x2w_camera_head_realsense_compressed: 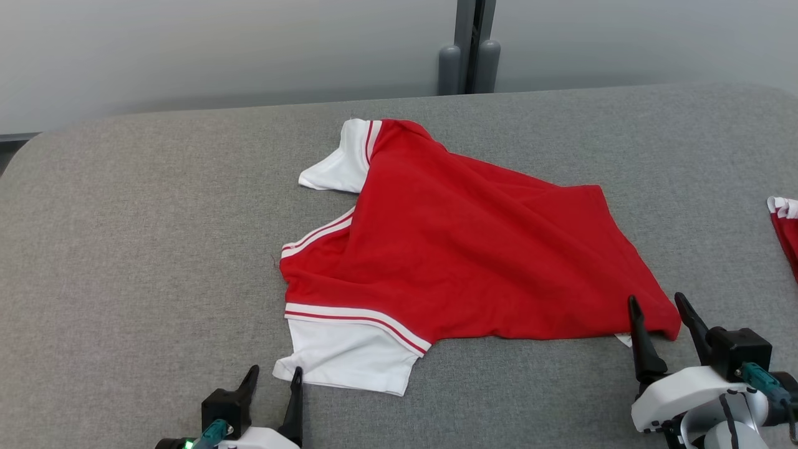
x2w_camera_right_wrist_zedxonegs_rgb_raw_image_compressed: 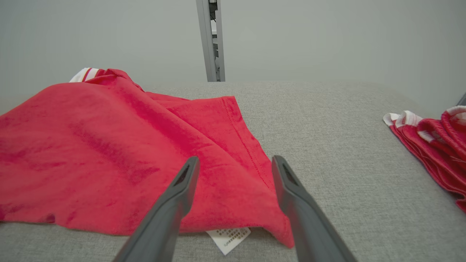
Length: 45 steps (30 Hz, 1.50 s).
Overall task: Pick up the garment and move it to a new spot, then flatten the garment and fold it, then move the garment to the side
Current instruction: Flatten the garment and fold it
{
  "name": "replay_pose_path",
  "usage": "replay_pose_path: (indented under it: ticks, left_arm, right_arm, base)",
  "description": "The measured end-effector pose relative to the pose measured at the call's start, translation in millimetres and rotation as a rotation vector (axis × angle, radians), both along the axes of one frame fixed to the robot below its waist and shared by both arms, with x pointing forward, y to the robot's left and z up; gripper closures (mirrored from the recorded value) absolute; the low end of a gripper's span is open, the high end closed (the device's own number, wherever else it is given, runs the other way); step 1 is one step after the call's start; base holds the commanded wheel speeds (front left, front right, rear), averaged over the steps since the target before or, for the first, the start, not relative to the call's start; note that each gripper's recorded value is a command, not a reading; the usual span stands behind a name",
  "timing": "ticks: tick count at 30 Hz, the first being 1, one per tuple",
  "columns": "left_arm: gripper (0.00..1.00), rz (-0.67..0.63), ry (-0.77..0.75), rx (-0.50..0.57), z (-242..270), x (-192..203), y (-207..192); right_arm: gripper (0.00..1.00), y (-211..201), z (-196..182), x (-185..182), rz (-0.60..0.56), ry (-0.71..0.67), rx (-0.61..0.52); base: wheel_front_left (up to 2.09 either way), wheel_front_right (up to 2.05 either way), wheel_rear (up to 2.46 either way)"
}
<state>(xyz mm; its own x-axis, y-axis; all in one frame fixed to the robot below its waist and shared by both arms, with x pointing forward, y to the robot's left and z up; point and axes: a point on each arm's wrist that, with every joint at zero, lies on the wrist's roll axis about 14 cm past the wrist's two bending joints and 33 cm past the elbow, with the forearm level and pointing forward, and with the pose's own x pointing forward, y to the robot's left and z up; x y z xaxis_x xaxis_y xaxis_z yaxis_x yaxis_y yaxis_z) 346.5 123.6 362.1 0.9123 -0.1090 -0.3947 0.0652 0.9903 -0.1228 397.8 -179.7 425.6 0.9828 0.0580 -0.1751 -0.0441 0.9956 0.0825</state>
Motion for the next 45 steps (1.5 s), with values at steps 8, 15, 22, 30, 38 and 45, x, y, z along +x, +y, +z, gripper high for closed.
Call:
replay_pose_path:
  ticks: [8, 15, 22, 30, 38, 45]
  left_arm:
    - [0.00, -0.038, -0.011, -0.009, 1.9, 3.7, -8.4]
    - [0.00, -0.048, -0.008, 0.000, 0.6, -1.7, -7.5]
    - [0.00, -0.104, 0.001, 0.020, -3.9, 0.7, -16.6]
    - [0.00, -0.130, 0.002, 0.033, -5.3, 0.8, -20.4]
    - [0.00, -0.132, 0.004, 0.035, -6.0, -0.8, -19.4]
    - [1.00, -0.097, 0.005, 0.018, -4.6, -3.1, -14.0]
  right_arm:
    - [0.00, -4.1, 0.3, 3.8, -0.012, -0.002, -0.002]
    - [0.00, -4.7, 1.0, 2.4, -0.018, -0.003, 0.012]
    - [0.00, -6.5, -0.2, 2.0, -0.024, 0.001, 0.013]
    - [0.00, -12.2, -0.2, 0.3, -0.043, 0.002, 0.019]
    - [0.00, -8.8, -2.1, 0.0, -0.036, 0.008, 0.029]
    - [0.00, -6.2, -3.3, 0.5, -0.030, 0.013, 0.033]
  base:
    - [0.00, 0.00, 0.00]
    - [0.00, 0.00, 0.00]
    - [0.00, 0.00, 0.00]
    - [0.00, 0.00, 0.00]
    - [0.00, 0.00, 0.00]
    - [0.00, 0.00, 0.00]
